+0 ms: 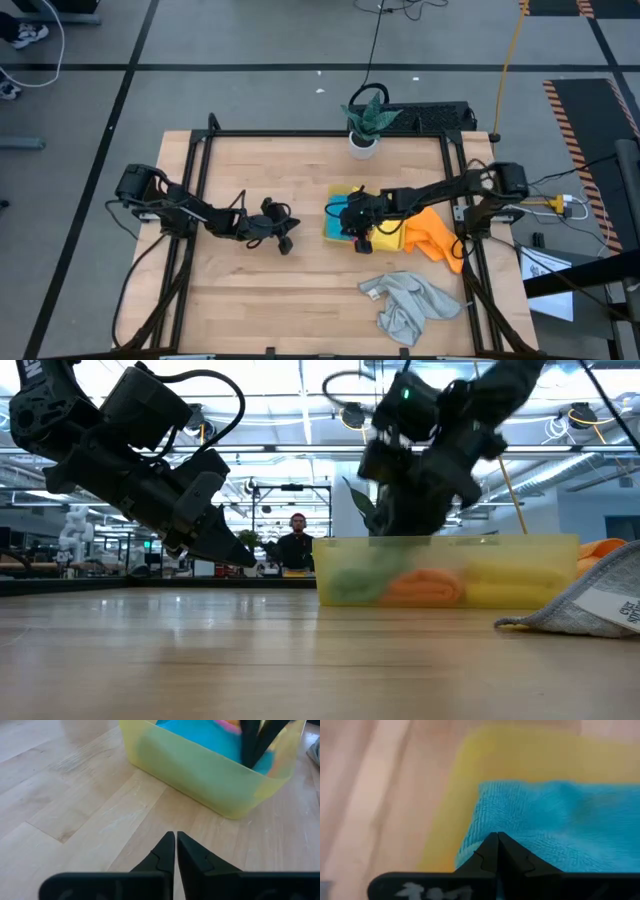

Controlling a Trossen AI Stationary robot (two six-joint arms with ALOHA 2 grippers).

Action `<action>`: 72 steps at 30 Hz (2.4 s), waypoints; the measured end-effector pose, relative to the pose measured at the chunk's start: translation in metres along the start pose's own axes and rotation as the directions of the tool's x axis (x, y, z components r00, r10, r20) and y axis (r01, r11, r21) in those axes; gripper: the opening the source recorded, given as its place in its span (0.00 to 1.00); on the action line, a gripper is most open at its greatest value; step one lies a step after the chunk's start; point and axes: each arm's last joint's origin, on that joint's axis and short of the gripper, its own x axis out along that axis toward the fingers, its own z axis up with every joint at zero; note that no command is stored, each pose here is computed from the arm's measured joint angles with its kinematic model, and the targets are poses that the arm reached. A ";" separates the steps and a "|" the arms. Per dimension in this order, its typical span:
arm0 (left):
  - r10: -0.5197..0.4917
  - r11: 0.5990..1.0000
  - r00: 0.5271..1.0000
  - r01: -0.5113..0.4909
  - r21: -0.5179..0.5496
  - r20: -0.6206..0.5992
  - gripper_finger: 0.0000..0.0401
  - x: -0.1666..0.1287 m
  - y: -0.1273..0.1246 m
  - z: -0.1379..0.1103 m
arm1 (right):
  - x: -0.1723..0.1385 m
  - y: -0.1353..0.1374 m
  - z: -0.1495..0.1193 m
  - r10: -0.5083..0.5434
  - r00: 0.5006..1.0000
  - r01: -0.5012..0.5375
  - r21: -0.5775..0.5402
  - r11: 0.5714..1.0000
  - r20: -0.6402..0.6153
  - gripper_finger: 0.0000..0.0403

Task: Fold microfiber towels
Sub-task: Put the blue microfiber cloth into the yellow bin, then adjust the yellow bin

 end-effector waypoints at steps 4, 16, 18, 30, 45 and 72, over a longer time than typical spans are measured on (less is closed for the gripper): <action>-0.001 1.000 1.000 0.001 -0.001 0.003 0.05 0.000 0.000 0.000 | 0.025 -0.004 -0.009 0.000 1.000 0.000 -0.019 1.000 0.007 0.00; -0.002 1.000 1.000 0.002 -0.002 0.005 0.05 0.000 0.000 0.001 | 0.001 -0.001 0.007 -0.008 0.995 0.016 -0.078 0.997 0.104 0.00; -0.002 1.000 1.000 0.002 -0.003 0.005 0.06 0.000 0.000 0.001 | -0.014 0.002 0.014 -0.010 0.991 0.020 -0.073 0.997 0.136 0.00; -0.003 1.000 1.000 0.003 -0.004 0.006 0.06 0.000 0.000 0.001 | -0.021 -0.016 0.009 -0.291 0.954 0.279 0.146 0.949 0.071 0.00; -0.030 0.999 0.994 0.025 0.047 0.109 0.06 -0.023 -0.010 0.022 | 0.048 -0.067 0.012 -0.349 0.936 0.331 0.212 0.919 0.049 0.00; -0.026 0.989 0.995 0.011 0.150 0.098 0.06 -0.045 -0.030 0.011 | -0.084 0.020 0.034 -0.417 0.908 0.417 0.118 0.901 -0.025 0.00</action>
